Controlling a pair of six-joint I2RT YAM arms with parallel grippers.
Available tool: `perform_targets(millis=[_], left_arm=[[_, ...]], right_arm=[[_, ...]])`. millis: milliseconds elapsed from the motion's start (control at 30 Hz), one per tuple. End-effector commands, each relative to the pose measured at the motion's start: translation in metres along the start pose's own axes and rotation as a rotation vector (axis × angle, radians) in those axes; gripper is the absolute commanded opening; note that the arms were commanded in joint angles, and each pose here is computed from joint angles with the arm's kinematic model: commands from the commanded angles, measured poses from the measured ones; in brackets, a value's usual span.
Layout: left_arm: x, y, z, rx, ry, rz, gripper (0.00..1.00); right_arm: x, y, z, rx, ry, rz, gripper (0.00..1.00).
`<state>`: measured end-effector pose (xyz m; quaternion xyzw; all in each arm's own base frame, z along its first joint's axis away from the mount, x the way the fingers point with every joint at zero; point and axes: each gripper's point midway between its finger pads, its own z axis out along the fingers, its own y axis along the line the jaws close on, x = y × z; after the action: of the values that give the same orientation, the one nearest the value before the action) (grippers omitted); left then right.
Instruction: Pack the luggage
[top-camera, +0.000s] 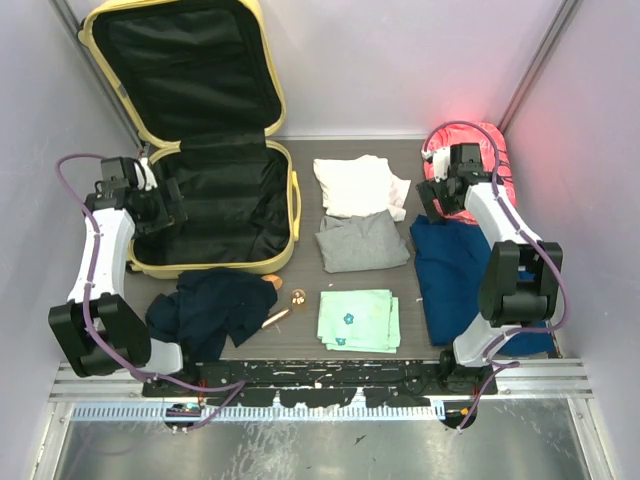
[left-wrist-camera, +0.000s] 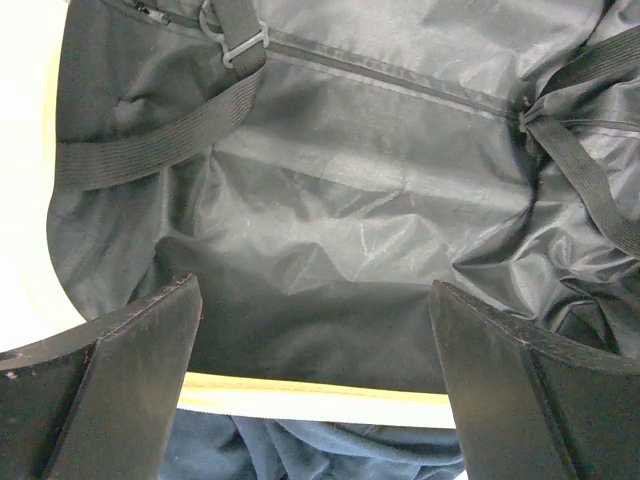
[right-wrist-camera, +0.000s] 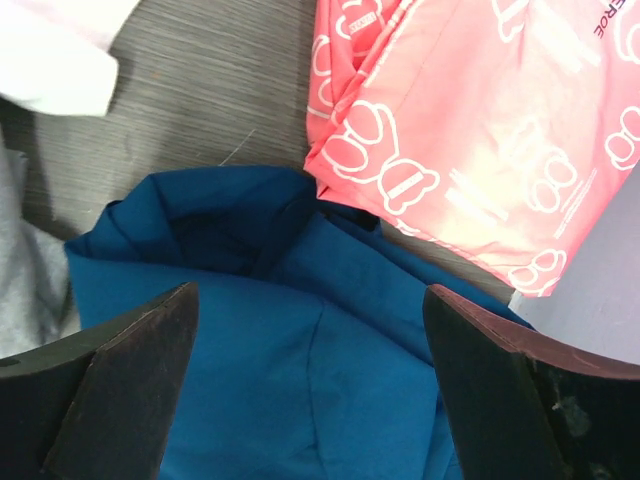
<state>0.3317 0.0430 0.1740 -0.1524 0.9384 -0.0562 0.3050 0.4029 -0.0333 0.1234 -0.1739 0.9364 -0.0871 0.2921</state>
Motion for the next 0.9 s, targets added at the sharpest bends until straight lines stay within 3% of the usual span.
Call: perform_targets(millis=[0, 300, 700, 867], left_arm=[[-0.021, -0.016, -0.01, 0.033, -0.104, 0.057, 0.98], [-0.007, -0.05, -0.002, -0.042, -0.094, 0.36, 0.98], [0.001, -0.078, 0.006, 0.01, -0.06, 0.47, 0.98], [0.0, -0.08, 0.01, -0.009, -0.061, 0.481, 0.98]], right_arm=[[-0.019, -0.024, 0.002, 0.085, -0.017, -0.052, 0.97], [-0.019, -0.03, 0.038, 0.095, 0.056, -0.07, 0.95], [-0.032, -0.035, 0.083, 0.112, 0.085, 0.006, 0.93], [-0.014, -0.039, 0.105, 0.164, 0.148, -0.001, 0.84]])
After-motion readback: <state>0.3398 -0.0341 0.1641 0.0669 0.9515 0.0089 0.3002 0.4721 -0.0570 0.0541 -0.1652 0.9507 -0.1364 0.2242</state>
